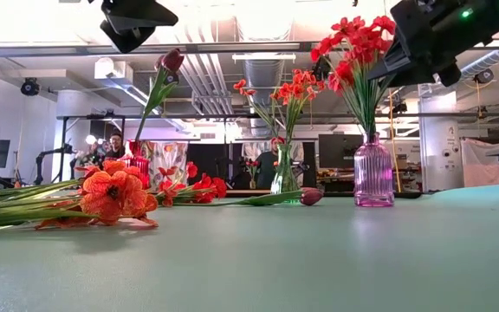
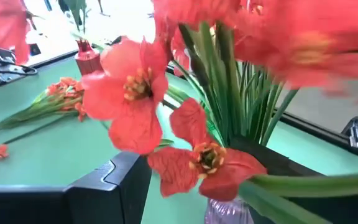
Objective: Sort flowers into vase by color
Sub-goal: Put the bottom red flowers into the violet flower vase, then put the bottom orange flowers into the green flower vase
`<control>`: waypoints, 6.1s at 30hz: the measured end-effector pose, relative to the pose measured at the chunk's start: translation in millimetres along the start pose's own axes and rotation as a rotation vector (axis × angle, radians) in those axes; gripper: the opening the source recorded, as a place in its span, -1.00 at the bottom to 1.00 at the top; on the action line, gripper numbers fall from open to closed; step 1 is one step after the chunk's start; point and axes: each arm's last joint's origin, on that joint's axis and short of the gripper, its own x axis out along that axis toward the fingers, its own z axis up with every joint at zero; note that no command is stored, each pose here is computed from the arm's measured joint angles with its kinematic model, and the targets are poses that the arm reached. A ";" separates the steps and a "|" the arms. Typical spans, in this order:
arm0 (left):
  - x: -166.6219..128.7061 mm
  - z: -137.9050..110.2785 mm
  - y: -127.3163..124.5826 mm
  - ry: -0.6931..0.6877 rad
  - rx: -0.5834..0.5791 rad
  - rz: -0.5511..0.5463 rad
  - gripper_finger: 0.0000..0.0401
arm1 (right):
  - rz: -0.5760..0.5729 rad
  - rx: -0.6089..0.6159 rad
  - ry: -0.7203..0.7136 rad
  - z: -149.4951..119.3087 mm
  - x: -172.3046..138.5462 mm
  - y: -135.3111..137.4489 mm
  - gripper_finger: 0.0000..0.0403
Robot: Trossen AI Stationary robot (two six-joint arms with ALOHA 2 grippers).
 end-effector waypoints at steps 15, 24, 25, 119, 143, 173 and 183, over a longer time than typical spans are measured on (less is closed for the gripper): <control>-0.4 -8.2 1.4 0.104 -0.111 -0.020 -0.21 | 0.039 0.144 0.032 0.4 -2.3 -1.9 0.02; -1.7 -14.9 0.8 0.176 -0.156 -0.021 -0.21 | 0.092 0.216 0.052 3.9 -6.1 -4.1 0.02; -1.7 -15.1 0.3 0.186 -0.161 -0.037 -0.21 | 0.093 0.228 0.051 4.3 -6.5 -4.4 0.02; 51.2 -153.1 -53.2 0.867 -0.347 0.534 0.09 | 0.516 0.332 0.816 -19.7 -28.4 -13.0 0.51; 51.9 -136.5 -83.7 0.999 -0.379 0.341 -0.99 | 0.573 0.330 0.894 -23.5 -37.3 -8.1 0.51; 112.4 -24.2 -69.5 0.246 0.495 -0.026 -1.00 | 0.982 0.092 0.082 26.5 -36.4 33.1 0.51; 119.8 -21.1 -47.3 0.012 0.647 -0.106 -1.00 | 0.862 0.061 -0.448 61.8 -40.6 39.1 0.51</control>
